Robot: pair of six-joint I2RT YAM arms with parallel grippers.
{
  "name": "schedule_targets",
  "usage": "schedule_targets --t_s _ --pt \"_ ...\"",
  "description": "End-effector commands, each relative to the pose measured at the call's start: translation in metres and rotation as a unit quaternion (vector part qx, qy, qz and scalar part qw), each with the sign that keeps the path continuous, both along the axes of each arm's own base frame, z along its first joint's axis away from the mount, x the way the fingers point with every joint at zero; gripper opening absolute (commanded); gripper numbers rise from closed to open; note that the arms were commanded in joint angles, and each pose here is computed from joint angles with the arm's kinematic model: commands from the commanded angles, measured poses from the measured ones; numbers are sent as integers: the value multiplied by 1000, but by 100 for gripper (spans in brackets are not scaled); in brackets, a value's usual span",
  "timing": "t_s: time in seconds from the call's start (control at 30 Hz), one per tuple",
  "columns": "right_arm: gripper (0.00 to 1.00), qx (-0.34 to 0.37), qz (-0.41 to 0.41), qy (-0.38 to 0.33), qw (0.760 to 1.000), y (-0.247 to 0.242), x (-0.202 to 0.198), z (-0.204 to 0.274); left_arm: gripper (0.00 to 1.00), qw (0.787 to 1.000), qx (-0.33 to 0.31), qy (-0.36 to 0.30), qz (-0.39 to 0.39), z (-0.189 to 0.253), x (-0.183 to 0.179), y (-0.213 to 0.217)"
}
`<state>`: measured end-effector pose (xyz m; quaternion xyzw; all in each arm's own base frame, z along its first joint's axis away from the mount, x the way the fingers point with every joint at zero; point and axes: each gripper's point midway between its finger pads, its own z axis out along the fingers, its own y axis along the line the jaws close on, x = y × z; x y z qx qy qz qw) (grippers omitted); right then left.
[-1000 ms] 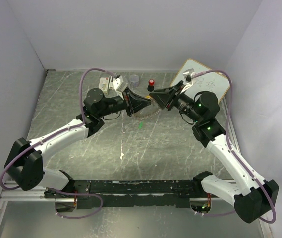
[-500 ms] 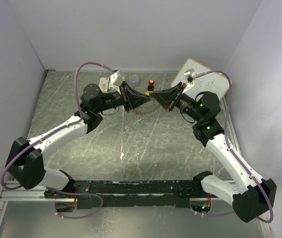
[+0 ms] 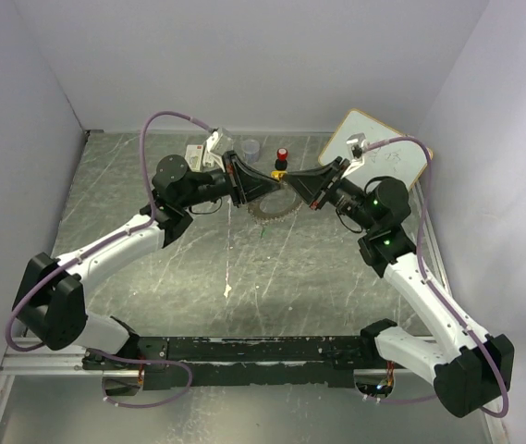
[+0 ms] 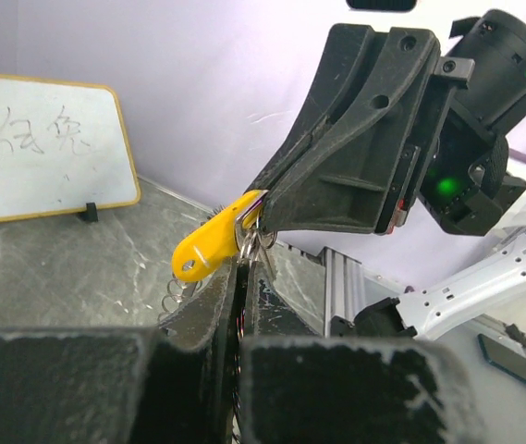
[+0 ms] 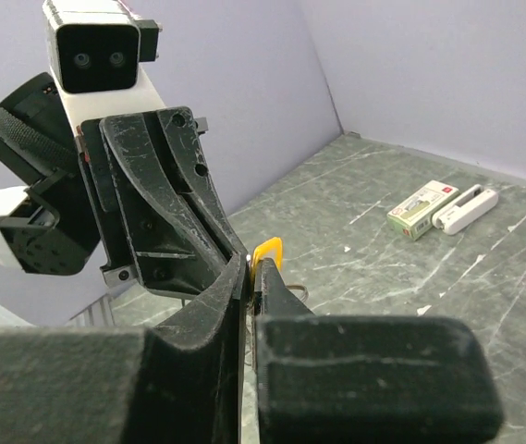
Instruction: Put the keys on the keyring
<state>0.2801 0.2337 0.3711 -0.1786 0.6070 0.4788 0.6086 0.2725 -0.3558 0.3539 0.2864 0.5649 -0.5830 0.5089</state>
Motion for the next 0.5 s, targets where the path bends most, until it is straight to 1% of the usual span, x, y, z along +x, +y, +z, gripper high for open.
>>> schedule_targets --t_s 0.0,0.23,0.47 --pt "0 11 -32 12 999 -11 1 -9 7 995 -73 -2 74 36 33 20" --pt "0 81 -71 35 994 -24 3 -23 7 986 -122 30 109 33 48 26" --pt "0 81 -67 37 994 -22 5 -27 7 987 -123 34 94 29 50 19"
